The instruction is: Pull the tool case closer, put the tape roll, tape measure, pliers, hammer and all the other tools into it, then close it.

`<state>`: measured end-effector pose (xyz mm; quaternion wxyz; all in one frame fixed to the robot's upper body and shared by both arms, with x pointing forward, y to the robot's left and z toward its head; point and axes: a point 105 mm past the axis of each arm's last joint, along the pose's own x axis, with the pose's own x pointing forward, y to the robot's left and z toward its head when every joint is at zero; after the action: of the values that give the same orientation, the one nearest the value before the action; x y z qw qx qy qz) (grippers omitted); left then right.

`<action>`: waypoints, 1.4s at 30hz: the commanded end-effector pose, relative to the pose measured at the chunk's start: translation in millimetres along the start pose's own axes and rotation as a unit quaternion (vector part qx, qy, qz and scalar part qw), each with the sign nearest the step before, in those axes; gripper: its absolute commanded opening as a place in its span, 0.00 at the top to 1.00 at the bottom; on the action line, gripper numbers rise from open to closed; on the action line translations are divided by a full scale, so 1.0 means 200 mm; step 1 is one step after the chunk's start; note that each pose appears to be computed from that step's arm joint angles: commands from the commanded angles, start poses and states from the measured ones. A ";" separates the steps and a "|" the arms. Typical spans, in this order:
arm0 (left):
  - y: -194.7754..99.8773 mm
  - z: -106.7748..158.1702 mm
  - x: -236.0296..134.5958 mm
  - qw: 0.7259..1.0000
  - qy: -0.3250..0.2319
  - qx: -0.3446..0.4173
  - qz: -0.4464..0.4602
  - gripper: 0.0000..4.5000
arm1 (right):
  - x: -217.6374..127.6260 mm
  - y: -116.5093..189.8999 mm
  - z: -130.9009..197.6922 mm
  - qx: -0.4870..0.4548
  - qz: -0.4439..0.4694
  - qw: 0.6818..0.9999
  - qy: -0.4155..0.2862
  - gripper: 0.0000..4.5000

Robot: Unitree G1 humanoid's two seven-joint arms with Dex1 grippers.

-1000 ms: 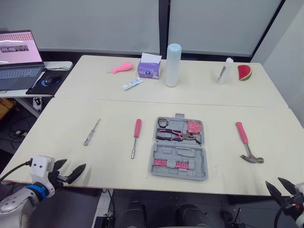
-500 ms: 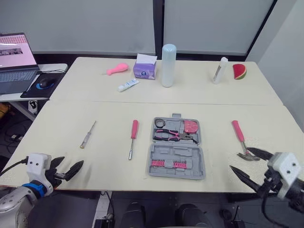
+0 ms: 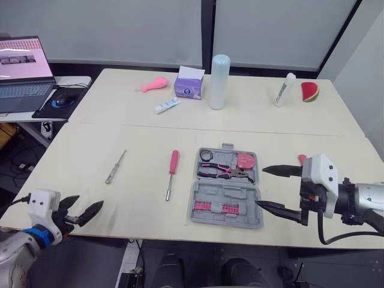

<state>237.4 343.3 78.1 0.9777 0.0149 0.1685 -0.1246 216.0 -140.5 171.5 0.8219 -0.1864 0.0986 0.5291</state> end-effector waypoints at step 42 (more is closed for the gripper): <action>0.09 0.00 0.62 0.990 0.136 -0.027 0.027 0.96 | 0.12 0.05 0.11 -0.061 0.003 0.998 -0.025 0.00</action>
<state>364.8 329.9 52.9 0.9571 0.0343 0.2735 -0.0896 219.9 -109.6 170.1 0.8105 -0.2007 0.0735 0.5453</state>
